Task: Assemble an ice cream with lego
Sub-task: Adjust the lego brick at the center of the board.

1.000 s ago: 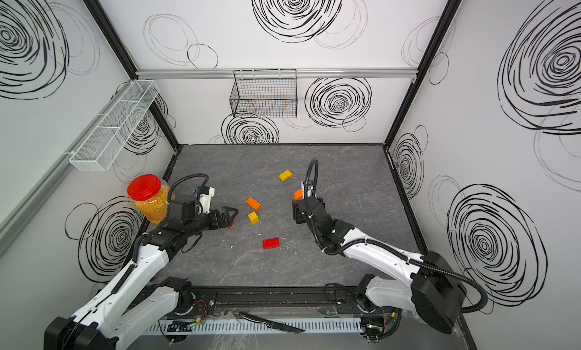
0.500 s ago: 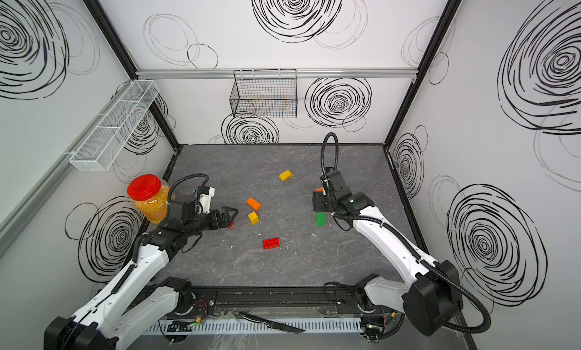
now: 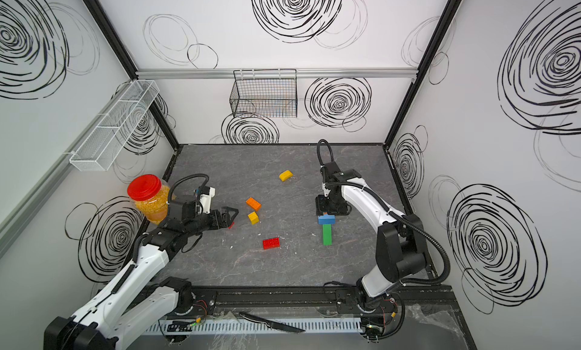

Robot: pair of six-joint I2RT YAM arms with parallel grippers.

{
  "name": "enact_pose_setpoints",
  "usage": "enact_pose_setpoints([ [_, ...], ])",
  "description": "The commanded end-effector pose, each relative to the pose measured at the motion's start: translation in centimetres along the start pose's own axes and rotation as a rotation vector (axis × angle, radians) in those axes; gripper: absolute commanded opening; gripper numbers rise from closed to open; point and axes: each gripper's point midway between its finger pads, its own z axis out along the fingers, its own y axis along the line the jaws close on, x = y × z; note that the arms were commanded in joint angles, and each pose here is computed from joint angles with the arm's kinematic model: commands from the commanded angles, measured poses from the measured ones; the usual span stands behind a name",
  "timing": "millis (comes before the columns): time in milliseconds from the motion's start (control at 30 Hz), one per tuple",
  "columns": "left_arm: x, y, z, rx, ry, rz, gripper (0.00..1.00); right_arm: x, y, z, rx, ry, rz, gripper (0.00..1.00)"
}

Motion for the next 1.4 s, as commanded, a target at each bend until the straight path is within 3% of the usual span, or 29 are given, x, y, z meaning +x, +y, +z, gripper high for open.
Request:
enact_pose_setpoints([
  [0, -0.3, -0.5, -0.1, 0.017, -0.015, 0.006, 0.99, 1.2, 0.4, -0.5, -0.023, 0.104, -0.029, 0.09],
  [167, -0.2, -0.5, 0.0, 0.019, -0.008, 0.005, 0.99, 2.4, 0.0, 1.1, -0.005, 0.215, -0.04, 0.06],
  [1167, -0.3, -0.7, -0.1, 0.03, -0.01, 0.007, 0.99, 4.2, 1.0, 6.0, -0.01, 0.477, -0.043, 0.01],
  [1367, -0.4, -0.7, -0.2, 0.03, -0.013, 0.007, 0.99, 4.3, 0.8, 6.7, 0.002, 0.503, -0.042, 0.05],
])
